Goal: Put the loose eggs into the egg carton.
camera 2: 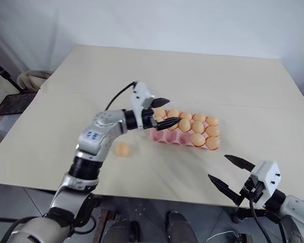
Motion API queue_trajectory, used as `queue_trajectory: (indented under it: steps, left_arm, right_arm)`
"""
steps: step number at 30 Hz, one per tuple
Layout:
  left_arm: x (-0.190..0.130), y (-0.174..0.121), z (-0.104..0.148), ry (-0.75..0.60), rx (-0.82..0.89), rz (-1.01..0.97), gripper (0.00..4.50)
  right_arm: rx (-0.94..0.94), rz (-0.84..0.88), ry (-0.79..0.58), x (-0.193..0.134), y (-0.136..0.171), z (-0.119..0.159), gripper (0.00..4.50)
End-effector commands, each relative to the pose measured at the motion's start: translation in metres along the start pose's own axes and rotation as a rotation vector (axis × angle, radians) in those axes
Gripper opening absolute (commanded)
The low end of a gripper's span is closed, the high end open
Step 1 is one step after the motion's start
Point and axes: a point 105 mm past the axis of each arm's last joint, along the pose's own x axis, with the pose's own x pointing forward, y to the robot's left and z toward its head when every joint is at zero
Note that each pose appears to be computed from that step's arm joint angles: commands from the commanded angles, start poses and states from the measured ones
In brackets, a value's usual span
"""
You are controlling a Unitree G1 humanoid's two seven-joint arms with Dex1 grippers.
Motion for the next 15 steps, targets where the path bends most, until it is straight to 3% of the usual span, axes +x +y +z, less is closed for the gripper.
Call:
queue_trajectory:
  steps: [1,9,15]
  left_arm:
    - [-0.024,-0.001,0.019,-0.051,0.008,0.076,4.48]
    - [-0.085,0.007,-0.018,0.042,-0.102,0.361,4.48]
    - [-0.1,-0.008,-0.048,0.088,-0.159,0.429,4.48]
  right_arm:
    - [-0.021,0.035,-0.004,0.0,-0.003,0.006,4.5]
    - [-0.012,0.085,0.021,-0.003,-0.009,0.006,4.5]
    - [-0.003,0.126,0.016,0.002,-0.016,0.007,4.5]
